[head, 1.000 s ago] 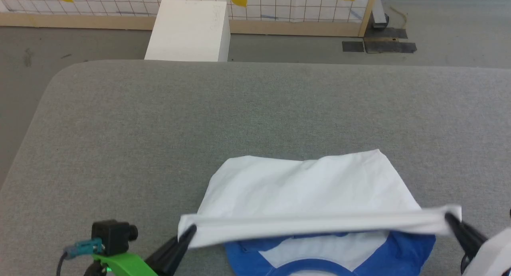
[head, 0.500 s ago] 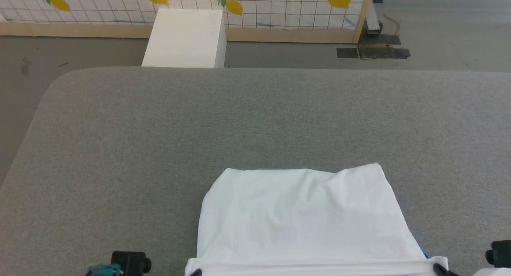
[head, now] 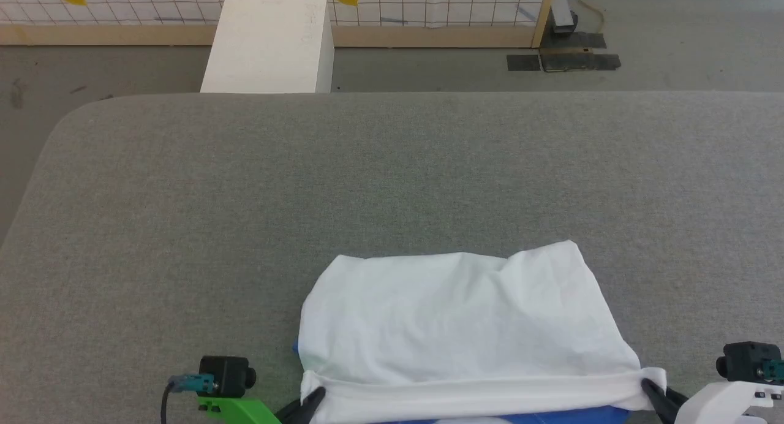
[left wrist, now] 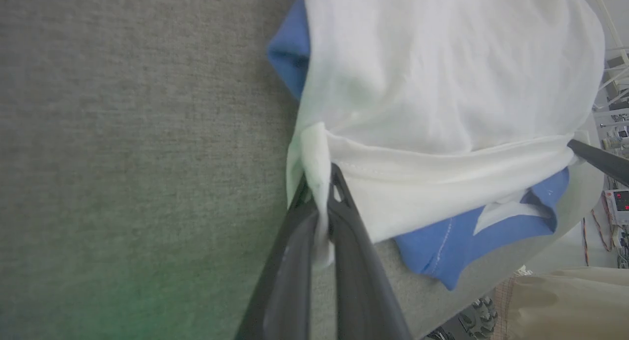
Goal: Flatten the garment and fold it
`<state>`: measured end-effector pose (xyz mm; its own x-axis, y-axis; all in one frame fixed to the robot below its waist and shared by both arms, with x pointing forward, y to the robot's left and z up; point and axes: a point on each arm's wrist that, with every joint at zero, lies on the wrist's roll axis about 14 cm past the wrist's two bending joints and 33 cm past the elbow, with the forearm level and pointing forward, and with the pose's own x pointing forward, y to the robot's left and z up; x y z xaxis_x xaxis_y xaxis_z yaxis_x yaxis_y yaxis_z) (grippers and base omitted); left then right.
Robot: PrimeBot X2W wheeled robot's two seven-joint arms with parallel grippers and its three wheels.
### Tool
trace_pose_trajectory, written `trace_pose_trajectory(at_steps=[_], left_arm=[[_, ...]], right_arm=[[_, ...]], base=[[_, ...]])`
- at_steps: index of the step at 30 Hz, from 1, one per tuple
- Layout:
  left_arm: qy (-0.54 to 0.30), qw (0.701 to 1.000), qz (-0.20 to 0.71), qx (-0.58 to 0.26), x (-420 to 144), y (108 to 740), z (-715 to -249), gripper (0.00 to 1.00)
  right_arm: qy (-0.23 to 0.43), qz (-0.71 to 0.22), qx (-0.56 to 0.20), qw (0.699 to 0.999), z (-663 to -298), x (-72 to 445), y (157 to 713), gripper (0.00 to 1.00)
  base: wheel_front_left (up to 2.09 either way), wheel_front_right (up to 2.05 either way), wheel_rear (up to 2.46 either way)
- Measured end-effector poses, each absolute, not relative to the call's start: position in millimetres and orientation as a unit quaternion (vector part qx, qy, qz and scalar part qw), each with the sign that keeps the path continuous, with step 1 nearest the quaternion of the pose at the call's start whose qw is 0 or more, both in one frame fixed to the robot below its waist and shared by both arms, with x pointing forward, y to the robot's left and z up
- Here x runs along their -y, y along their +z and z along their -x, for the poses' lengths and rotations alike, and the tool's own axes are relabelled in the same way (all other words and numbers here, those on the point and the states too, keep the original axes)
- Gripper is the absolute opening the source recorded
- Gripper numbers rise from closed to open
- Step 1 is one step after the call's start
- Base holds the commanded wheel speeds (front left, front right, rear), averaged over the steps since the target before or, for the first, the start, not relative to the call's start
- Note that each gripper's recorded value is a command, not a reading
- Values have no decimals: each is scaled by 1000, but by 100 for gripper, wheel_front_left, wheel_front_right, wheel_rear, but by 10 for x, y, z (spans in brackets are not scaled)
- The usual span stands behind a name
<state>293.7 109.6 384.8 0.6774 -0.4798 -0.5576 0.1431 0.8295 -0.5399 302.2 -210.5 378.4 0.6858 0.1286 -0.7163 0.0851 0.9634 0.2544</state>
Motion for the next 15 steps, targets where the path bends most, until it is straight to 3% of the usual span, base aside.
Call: trace_pose_trajectory(at_steps=[1, 6, 10, 15], left_arm=[[-178, 884, 237, -361, -1082, 3848, -2939, 100], [-191, 884, 261, -338, -1026, 4022, -3003, 100], [-166, 911, 255, -278, -1199, 4275, -3130, 100], [-115, 955, 238, -137, -1479, 4783, -3392, 100]], right_arm=[[12, -135, -396, 908, -3030, 2103, 3776, 100], [21, -142, -380, 914, -3135, 2145, 3941, 100], [25, -137, -359, 923, -3197, 2244, 4180, 100], [35, -127, -321, 938, -3298, 2264, 4473, 100]], base=[[0, 0, 0], [0, 0, 0], [0, 0, 0], [0, 0, 0]])
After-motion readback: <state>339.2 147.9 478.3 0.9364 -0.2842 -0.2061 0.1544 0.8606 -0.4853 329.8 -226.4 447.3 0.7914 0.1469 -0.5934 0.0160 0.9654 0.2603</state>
